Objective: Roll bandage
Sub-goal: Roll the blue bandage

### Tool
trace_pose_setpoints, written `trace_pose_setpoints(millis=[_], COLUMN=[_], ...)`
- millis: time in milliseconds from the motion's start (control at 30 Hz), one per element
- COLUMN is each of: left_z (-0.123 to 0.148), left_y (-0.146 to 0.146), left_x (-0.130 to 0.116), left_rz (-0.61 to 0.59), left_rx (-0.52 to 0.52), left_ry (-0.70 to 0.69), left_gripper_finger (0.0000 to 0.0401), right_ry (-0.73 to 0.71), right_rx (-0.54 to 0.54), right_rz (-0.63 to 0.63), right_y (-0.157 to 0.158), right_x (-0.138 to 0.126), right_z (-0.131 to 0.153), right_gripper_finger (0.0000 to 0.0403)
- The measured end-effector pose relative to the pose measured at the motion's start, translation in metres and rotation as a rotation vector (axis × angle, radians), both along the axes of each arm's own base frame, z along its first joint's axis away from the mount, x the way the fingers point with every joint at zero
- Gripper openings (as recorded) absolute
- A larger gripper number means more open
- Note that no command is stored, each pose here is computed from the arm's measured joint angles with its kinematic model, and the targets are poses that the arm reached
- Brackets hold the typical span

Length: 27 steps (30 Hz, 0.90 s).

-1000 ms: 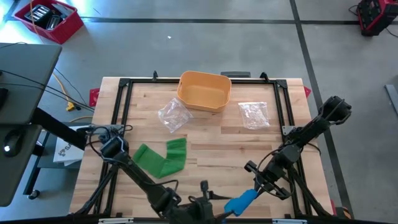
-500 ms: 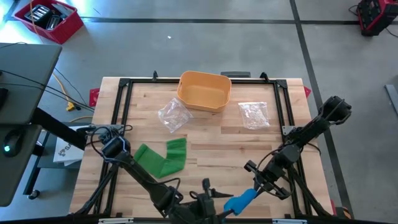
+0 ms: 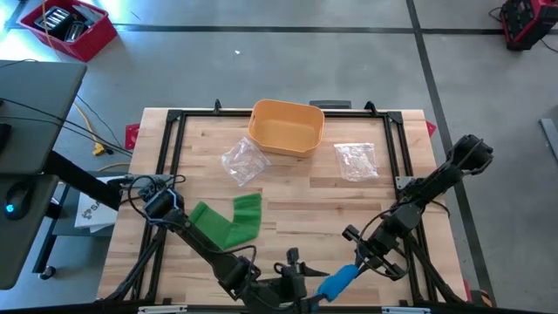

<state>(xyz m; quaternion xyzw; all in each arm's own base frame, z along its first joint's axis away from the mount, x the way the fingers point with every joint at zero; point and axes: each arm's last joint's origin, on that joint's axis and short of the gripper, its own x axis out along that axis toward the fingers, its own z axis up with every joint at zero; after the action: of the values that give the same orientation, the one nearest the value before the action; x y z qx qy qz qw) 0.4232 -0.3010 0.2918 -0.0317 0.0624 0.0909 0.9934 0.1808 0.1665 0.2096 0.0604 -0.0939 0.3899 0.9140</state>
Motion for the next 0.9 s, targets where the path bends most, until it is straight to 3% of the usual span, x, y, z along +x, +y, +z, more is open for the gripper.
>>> trace_pose_setpoints(millis=[400,533,633,767,900], left_z=[-0.003,0.003,-0.001,-0.006,-0.020], left_y=[-0.003,-0.003,-0.006,-0.001,0.007], left_x=[-0.009,-0.020,-0.028,-0.035,-0.043], left_rz=[0.049,0.170,0.260,0.312,0.396], left_rx=[0.017,0.031,0.049,-0.010,-0.061], left_ry=[0.054,0.054,0.058,0.081,0.121], left_gripper_finger=[0.0069,0.0017,0.0010,0.0011,0.0010], right_ry=[0.026,0.052,0.071,0.112,0.270], right_rx=[-0.006,-0.009,-0.029,-0.140,-0.360], right_rz=[-0.061,-0.149,-0.211,-0.315,-0.458], right_y=[-0.001,-0.003,-0.004,-0.005,0.002], right_x=[0.002,0.004,0.006,0.007,0.007], right_z=[-0.002,-0.004,-0.006,-0.011,-0.017], right_gripper_finger=[0.0007,0.0048,0.0094,0.0145,0.0163])
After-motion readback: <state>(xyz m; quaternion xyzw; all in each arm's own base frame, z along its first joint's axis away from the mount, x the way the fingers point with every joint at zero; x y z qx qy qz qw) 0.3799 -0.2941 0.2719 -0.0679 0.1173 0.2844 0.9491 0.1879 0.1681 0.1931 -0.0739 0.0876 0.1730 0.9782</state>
